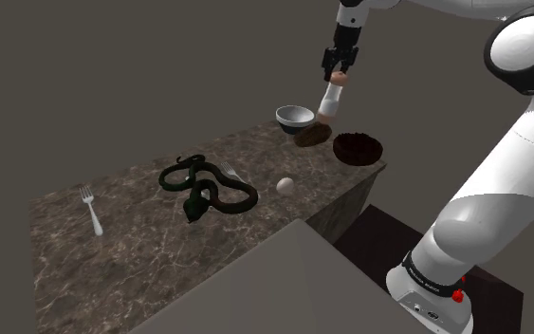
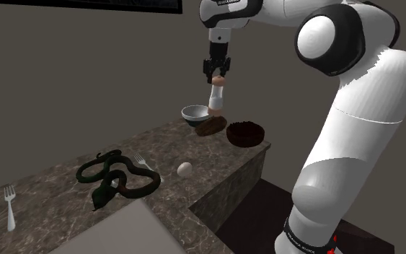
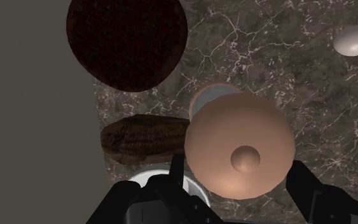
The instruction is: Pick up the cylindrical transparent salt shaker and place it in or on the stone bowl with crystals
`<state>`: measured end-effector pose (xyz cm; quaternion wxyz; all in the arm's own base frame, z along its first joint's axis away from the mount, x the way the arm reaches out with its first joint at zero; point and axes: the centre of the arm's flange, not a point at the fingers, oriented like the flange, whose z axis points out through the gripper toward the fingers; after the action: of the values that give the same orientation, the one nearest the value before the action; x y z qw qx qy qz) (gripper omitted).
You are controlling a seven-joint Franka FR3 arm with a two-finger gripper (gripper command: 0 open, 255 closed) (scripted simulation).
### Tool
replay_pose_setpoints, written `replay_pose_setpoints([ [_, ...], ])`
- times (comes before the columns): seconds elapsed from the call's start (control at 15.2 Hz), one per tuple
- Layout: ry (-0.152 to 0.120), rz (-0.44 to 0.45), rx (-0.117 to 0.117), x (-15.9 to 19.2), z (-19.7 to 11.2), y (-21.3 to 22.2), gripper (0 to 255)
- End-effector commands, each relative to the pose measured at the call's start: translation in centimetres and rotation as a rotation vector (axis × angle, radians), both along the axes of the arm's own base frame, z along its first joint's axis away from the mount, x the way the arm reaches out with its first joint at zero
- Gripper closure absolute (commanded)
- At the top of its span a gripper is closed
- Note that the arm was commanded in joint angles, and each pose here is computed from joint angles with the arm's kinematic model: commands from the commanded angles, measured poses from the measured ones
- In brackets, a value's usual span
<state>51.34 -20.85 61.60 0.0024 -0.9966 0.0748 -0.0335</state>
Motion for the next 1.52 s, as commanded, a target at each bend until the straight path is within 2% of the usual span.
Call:
replay_pose_setpoints([
  [0.0, 0.0, 0.001, 0.0, -1.6, 0.8, -2.2, 255],
  [0.73, 0.0, 0.001, 0.0, -9.9, 5.2, -13.7, 255],
  [1.45, 0.0, 0.001, 0.0, -9.9, -0.7, -13.7, 255],
])
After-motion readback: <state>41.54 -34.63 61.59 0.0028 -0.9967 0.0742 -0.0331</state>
